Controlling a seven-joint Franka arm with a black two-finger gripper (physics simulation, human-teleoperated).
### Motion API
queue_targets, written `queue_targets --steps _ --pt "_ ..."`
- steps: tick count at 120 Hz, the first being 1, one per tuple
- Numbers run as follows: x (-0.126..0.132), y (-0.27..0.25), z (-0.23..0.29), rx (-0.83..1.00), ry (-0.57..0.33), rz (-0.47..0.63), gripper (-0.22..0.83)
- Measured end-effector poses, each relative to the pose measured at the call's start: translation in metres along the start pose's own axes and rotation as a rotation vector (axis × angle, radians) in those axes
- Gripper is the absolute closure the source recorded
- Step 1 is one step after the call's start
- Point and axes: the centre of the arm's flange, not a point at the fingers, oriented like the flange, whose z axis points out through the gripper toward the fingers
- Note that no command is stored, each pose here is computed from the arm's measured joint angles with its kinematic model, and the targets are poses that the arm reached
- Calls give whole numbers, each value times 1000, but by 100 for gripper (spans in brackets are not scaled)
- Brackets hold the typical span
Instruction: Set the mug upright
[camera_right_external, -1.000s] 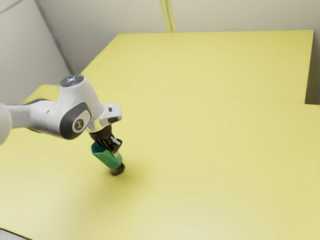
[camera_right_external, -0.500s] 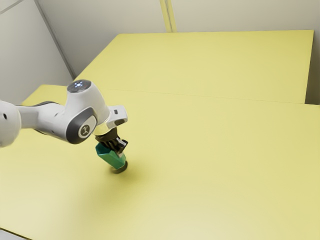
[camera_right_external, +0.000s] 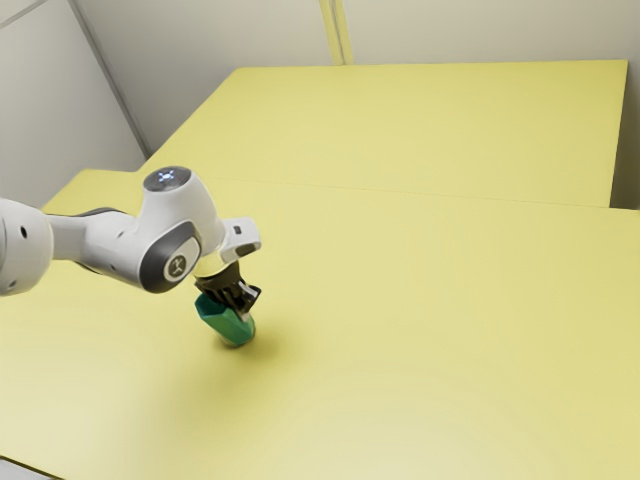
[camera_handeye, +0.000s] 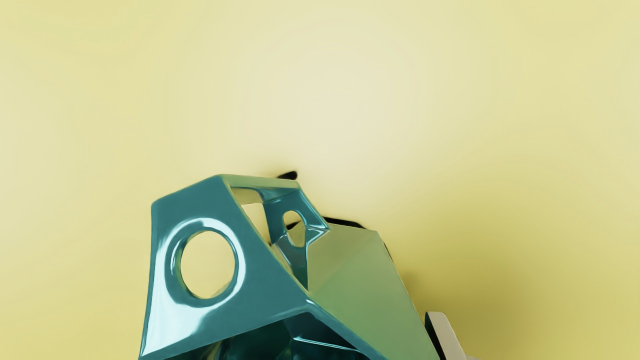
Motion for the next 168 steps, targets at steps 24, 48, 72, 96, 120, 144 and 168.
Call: queue_targets --steps 24,48,72,96,120,144,168 --pt "0 2 -1 -7 4 -6 57" --pt "3 5 -25 -13 56 2 24" --pt "3 13 -47 -17 99 22 10" --pt "2 18 -64 -18 129 36 5" --pt "35 19 -107 -17 118 32 3" --pt "58 15 -150 -34 26 3 2" --pt "83 14 -190 -47 -43 -10 2"
